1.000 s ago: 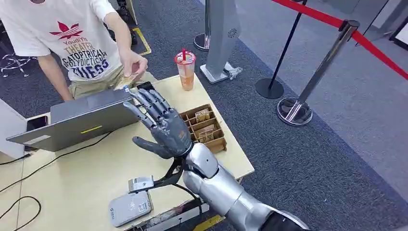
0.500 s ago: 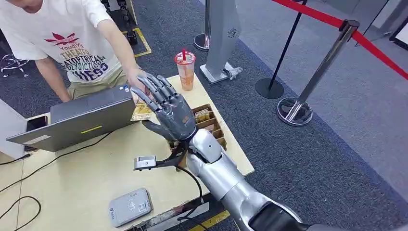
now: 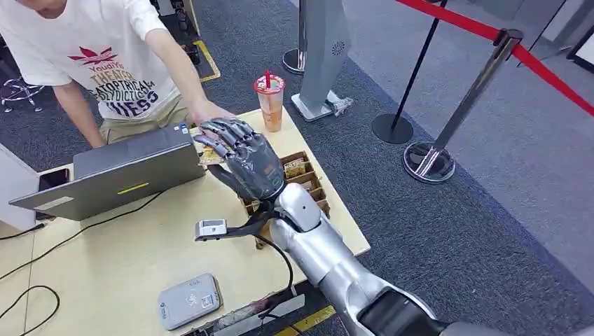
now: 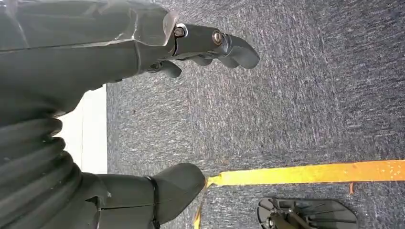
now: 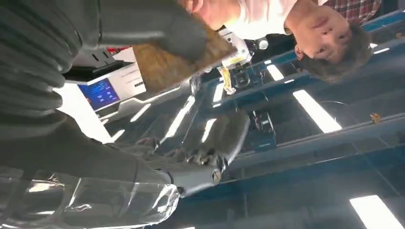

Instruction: Pass the card to the sensor for recognition and then transmit it.

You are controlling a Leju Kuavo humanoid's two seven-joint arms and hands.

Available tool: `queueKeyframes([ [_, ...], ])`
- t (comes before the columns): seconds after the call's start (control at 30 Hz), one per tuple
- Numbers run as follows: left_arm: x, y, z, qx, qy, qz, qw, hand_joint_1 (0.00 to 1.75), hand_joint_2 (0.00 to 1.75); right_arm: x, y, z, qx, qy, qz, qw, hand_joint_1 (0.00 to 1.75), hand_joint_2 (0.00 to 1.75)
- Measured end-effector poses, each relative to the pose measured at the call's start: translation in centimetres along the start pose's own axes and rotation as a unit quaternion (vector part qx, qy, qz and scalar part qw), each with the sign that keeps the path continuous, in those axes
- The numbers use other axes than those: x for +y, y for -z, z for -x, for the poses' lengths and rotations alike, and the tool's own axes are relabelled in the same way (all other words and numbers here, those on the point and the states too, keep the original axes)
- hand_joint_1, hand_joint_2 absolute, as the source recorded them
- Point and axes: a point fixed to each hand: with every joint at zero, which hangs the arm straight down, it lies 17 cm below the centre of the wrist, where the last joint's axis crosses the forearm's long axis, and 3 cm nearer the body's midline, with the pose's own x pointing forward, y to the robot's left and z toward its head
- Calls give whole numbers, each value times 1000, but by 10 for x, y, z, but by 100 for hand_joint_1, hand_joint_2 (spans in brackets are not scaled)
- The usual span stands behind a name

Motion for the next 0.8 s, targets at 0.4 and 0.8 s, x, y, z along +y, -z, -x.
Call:
queueKeyframes([
  [0.4, 1, 0, 1, 1, -2, -4, 1000, 0, 175, 5, 0, 1, 3, 5, -5, 1000, 175, 175],
  [0.8, 2, 0, 0, -1, -2, -6, 1000, 0, 175, 3, -2, 10, 25, 39, 11, 999, 175, 175],
])
